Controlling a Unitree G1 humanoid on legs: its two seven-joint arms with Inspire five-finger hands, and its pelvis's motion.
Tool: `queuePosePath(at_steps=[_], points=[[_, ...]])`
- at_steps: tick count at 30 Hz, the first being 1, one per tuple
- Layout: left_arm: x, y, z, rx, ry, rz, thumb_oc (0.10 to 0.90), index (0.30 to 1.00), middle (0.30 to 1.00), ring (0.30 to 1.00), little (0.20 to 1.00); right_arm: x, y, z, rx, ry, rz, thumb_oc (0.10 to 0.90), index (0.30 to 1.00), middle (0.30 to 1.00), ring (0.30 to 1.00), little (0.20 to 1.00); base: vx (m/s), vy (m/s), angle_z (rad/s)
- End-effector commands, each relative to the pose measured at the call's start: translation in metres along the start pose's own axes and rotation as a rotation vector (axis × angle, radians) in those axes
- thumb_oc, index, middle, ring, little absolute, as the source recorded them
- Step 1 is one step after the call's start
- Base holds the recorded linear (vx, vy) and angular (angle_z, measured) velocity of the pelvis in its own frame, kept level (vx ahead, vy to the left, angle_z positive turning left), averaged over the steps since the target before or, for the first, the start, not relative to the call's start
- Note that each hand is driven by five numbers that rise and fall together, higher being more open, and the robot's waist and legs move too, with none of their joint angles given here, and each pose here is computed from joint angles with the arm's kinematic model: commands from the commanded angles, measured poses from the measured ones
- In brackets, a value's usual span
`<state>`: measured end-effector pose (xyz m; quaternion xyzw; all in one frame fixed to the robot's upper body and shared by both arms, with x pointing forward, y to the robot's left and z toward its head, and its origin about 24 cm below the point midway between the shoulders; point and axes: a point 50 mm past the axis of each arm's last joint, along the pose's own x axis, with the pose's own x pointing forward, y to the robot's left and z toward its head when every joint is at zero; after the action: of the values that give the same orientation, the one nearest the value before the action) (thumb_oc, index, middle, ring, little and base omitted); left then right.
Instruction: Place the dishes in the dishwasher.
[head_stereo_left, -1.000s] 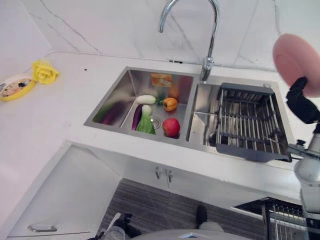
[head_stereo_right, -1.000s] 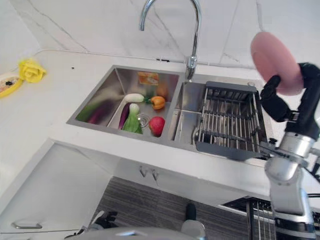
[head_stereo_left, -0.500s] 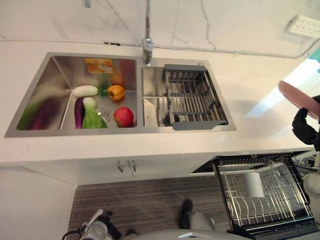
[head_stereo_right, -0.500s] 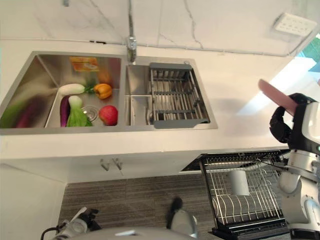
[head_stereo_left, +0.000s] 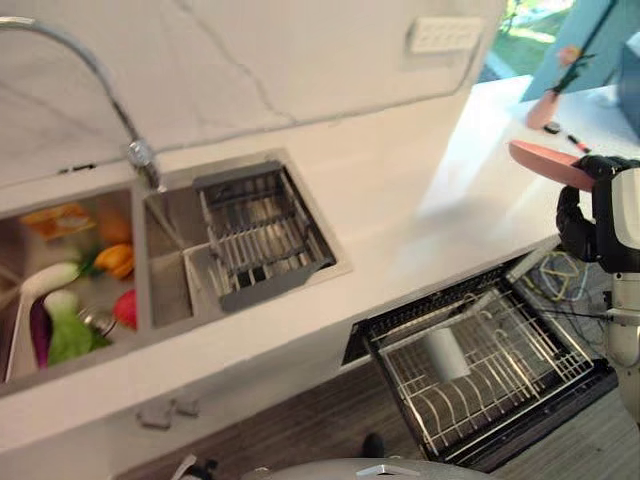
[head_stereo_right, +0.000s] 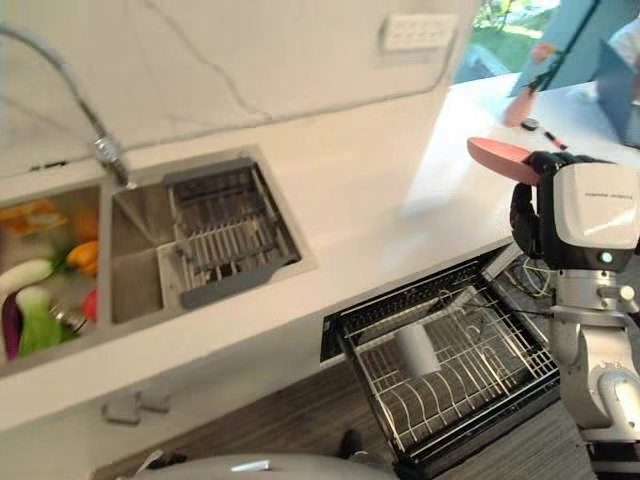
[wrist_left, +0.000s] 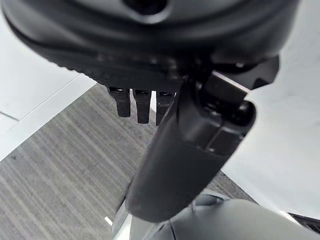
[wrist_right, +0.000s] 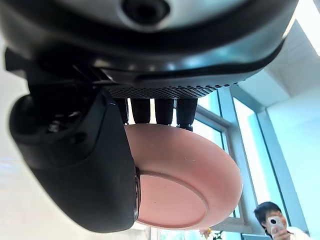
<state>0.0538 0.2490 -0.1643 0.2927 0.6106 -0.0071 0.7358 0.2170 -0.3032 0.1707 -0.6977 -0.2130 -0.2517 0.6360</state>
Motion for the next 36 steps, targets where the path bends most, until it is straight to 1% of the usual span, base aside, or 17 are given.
queuePosePath(at_steps=[1,6,10,14,15,16,20,23,26,28,33,36], points=[[-0.003,-0.014,0.069,-0.012,-0.215,-0.054,0.8,0.9,0.9,0.9,0.9,0.036,-0.042,0.021,-0.003,-0.164,-0.253,0.4,0.3,0.3,0.3,0.3,-0.01,-0.109,0.14],[-0.008,-0.022,0.094,0.05,-0.298,-0.077,0.8,0.9,0.9,0.9,0.9,0.037,-0.041,0.05,0.084,-0.284,-0.232,0.4,0.3,0.3,0.3,0.3,-0.03,-0.081,-0.12],[-0.012,-0.022,0.114,0.054,-0.365,-0.078,0.8,0.9,0.9,0.9,0.9,0.039,-0.04,0.066,0.119,-0.375,-0.193,0.4,0.3,0.3,0.3,0.3,-0.07,-0.011,-0.67],[-0.015,-0.019,0.129,0.066,-0.409,-0.065,0.8,0.9,0.9,0.9,0.9,0.036,-0.032,0.069,0.162,-0.369,-0.151,0.4,0.3,0.3,0.3,0.3,-0.06,0.072,-0.51],[-0.016,-0.02,0.134,0.056,-0.418,-0.071,0.8,0.9,0.9,0.9,0.9,0.029,-0.028,0.066,0.151,-0.353,-0.115,0.4,0.3,0.3,0.3,0.3,-0.02,0.135,-0.39],[-0.015,-0.019,0.134,0.051,-0.416,-0.067,0.8,0.9,0.9,0.9,0.9,0.015,-0.018,0.058,0.115,-0.314,-0.049,0.4,0.3,0.3,0.3,0.3,-0.03,0.193,-0.16],[-0.014,-0.015,0.13,0.03,-0.408,-0.053,0.8,0.9,0.9,0.9,0.9,-0.01,0.002,0.041,0.05,-0.198,0.052,0.4,0.3,0.3,0.3,0.3,-0.09,0.182,0.39],[-0.008,-0.014,0.107,0.016,-0.322,-0.043,0.8,0.9,0.9,0.9,0.9,-0.024,0.014,0.035,0.01,-0.15,0.11,0.4,0.3,0.3,0.3,0.3,-0.05,0.134,-0.11],[-0.003,-0.015,0.079,0.022,-0.216,-0.041,0.8,0.9,0.9,0.9,0.9,-0.032,0.014,0.031,-0.031,-0.136,0.117,0.4,0.3,0.3,0.3,0.3,0.0,0.088,-0.14],[-0.002,-0.017,0.071,0.032,-0.193,-0.049,0.8,0.9,0.9,0.9,0.9,-0.035,0.012,0.028,-0.055,-0.136,0.118,0.4,0.3,0.3,0.3,0.3,0.0,0.068,-0.11],[-0.003,-0.023,0.066,0.023,-0.191,-0.072,0.8,0.9,0.9,0.9,0.9,-0.042,0.014,0.021,-0.082,-0.114,0.155,0.4,0.3,0.3,0.3,0.3,0.01,0.051,-0.32],[-0.006,-0.027,0.078,0.014,-0.241,-0.084,0.8,0.9,0.9,0.9,0.9,-0.045,0.017,0.015,-0.103,-0.077,0.168,0.4,0.3,0.3,0.3,0.3,0.01,0.029,-0.35]])
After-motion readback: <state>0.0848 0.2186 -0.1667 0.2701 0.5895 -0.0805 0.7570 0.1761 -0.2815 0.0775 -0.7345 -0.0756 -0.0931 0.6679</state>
